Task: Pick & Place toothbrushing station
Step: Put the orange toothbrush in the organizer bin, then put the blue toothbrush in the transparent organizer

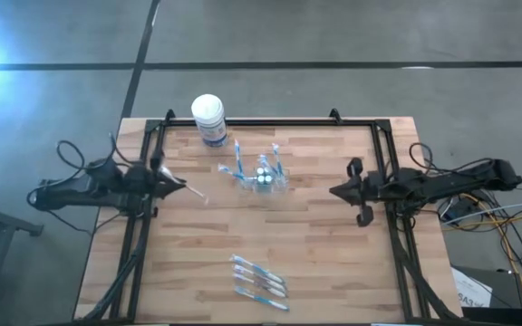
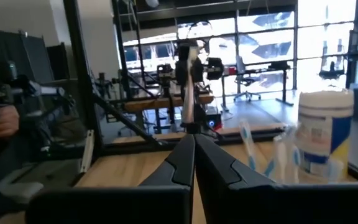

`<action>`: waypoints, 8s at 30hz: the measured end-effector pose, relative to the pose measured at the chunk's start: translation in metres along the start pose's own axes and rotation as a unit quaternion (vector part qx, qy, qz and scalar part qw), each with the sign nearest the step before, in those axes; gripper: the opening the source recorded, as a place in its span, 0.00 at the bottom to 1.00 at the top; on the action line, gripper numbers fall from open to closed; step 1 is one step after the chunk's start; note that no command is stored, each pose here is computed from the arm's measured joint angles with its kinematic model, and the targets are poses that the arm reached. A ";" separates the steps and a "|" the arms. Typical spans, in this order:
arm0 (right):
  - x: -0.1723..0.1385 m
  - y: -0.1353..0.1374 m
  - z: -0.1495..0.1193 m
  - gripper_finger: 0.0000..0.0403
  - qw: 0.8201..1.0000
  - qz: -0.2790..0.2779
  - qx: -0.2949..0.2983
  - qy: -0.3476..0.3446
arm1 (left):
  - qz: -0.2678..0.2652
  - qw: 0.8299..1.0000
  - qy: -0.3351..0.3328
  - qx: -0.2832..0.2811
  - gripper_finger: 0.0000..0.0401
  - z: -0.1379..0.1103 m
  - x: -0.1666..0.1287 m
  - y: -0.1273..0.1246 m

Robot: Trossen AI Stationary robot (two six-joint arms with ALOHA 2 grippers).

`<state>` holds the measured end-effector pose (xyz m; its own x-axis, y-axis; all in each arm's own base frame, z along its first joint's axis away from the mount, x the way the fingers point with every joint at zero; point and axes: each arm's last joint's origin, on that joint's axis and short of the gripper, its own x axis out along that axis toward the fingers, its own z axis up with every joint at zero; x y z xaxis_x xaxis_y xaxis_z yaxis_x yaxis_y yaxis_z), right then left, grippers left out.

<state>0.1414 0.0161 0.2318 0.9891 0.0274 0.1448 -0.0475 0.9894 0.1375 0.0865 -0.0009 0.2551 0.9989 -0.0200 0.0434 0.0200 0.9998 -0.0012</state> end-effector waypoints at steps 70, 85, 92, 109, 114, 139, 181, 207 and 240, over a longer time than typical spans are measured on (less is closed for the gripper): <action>-0.030 -0.021 -0.040 0.02 0.994 -0.091 -0.047 -0.023 | 0.032 0.999 -0.036 0.020 0.06 -0.046 0.004 0.002; -0.030 -0.020 -0.034 0.02 0.991 -0.091 -0.089 -0.050 | 0.102 0.988 0.041 0.108 0.06 -0.014 0.050 0.007; -0.030 -0.020 -0.034 0.02 0.991 -0.091 -0.090 -0.047 | 0.114 0.983 0.073 0.126 0.06 -0.002 0.086 0.009; -0.030 -0.020 -0.036 0.02 0.991 -0.091 -0.089 -0.041 | 0.153 0.970 0.110 0.154 0.06 -0.020 0.149 0.018; -0.030 -0.020 -0.036 0.02 0.991 -0.091 -0.089 -0.041 | 0.163 0.965 0.131 0.159 0.06 -0.027 0.159 0.027; -0.029 -0.020 -0.036 0.02 0.991 -0.091 -0.091 -0.040 | 0.181 0.957 0.182 0.136 0.06 -0.068 0.188 0.047; -0.029 -0.020 -0.036 0.02 0.991 -0.091 -0.089 -0.040 | 0.188 0.966 0.168 0.059 0.50 -0.073 0.190 0.050; -0.029 -0.020 -0.037 0.02 0.991 -0.091 -0.085 -0.038 | 0.117 0.986 0.090 0.082 0.65 0.018 0.117 0.031; -0.029 -0.021 -0.037 0.02 0.992 -0.094 -0.079 -0.037 | 0.020 1.000 0.000 0.016 0.01 -0.046 0.008 0.009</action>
<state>0.1188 0.0001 0.1886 0.9653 -0.1637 0.2036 0.1643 0.9863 0.0140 0.0972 0.0083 0.2096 0.9988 0.0197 0.0446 -0.0210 0.9994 0.0284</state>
